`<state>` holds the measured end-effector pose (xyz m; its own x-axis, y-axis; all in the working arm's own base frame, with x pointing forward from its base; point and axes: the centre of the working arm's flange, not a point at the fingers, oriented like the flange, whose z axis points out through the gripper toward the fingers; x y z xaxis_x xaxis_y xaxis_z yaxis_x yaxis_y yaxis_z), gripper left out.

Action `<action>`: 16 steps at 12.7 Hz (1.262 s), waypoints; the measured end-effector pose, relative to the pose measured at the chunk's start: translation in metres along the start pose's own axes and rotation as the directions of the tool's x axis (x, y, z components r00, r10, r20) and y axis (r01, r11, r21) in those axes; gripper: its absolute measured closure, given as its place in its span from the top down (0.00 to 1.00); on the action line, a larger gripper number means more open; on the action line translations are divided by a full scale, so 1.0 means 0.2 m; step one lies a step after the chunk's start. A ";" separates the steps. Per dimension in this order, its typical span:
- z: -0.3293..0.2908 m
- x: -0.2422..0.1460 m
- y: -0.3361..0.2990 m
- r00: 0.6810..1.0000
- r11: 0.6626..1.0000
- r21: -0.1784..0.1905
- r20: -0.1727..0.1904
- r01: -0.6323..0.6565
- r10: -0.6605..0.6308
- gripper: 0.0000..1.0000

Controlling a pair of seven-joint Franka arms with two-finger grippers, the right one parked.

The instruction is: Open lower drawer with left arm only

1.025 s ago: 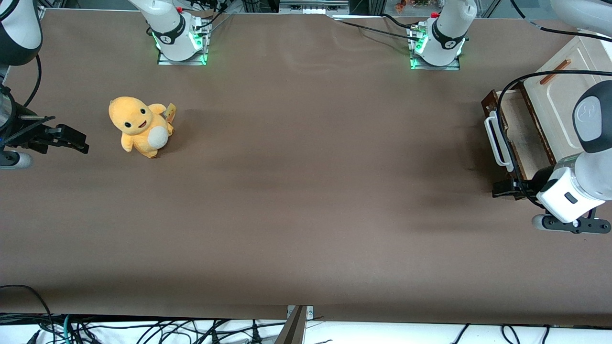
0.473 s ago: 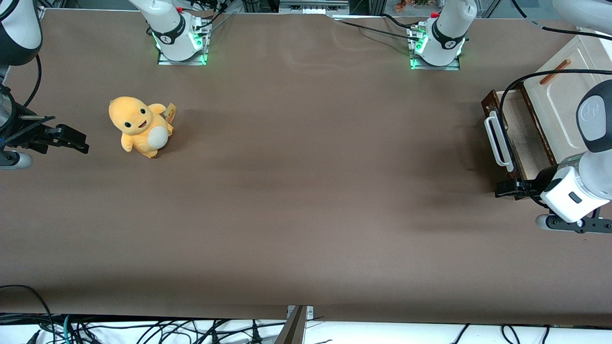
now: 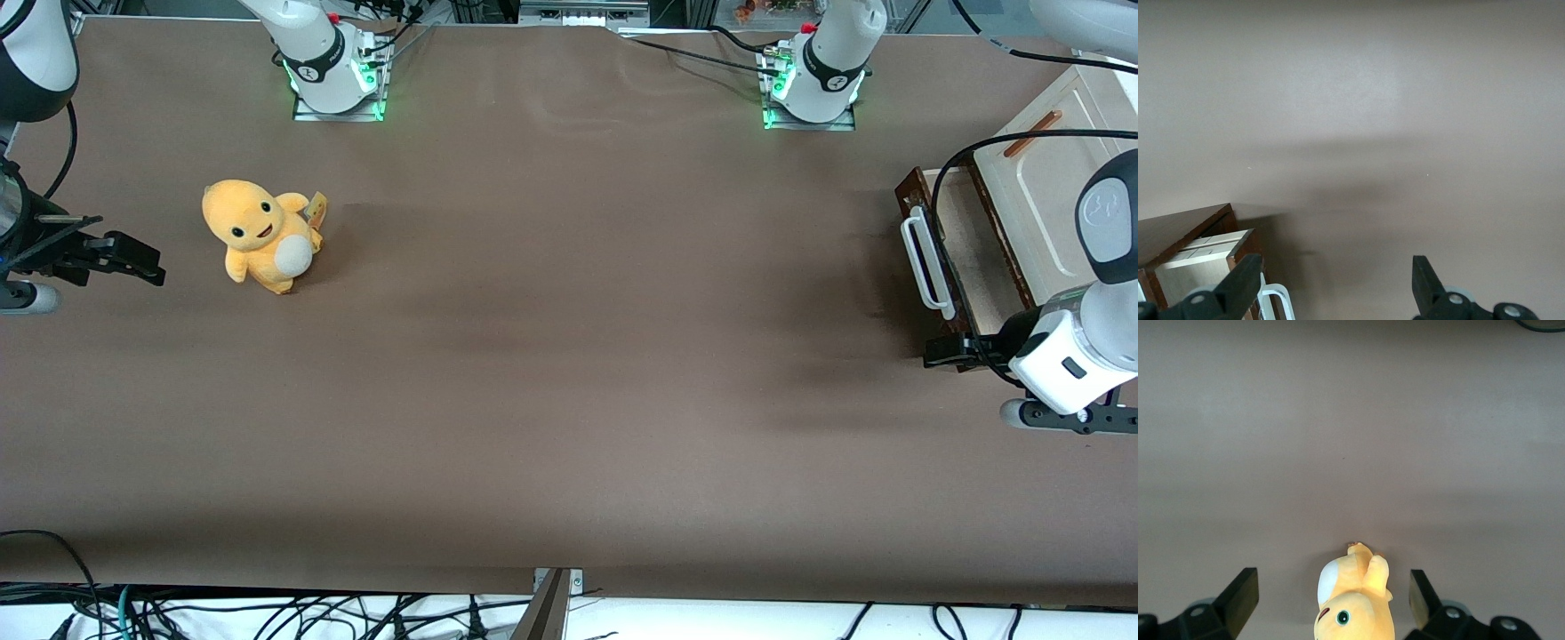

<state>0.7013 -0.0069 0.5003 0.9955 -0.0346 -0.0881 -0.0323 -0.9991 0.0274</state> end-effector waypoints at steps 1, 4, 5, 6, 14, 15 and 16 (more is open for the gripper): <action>0.00 0.00 0.00 1.000 1.000 0.000 0.000 0.000 0.000 1.00; -0.01 0.01 0.00 1.000 1.000 0.001 -0.016 0.001 -0.001 1.00; -0.01 0.01 0.00 1.000 1.000 0.001 -0.018 0.001 -0.001 1.00; -0.01 0.01 0.00 1.000 1.000 0.001 -0.018 0.001 -0.001 1.00; -0.01 0.01 0.01 1.000 1.000 0.001 -0.017 -0.007 0.007 1.00; 0.00 0.01 0.02 1.000 1.000 0.001 -0.017 -0.008 0.008 1.00; 0.00 0.01 0.02 1.000 1.000 0.001 -0.017 -0.010 0.010 1.00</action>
<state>0.7033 -0.0108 0.5010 0.9965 -0.0437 -0.0712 -0.0419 -0.9987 0.0273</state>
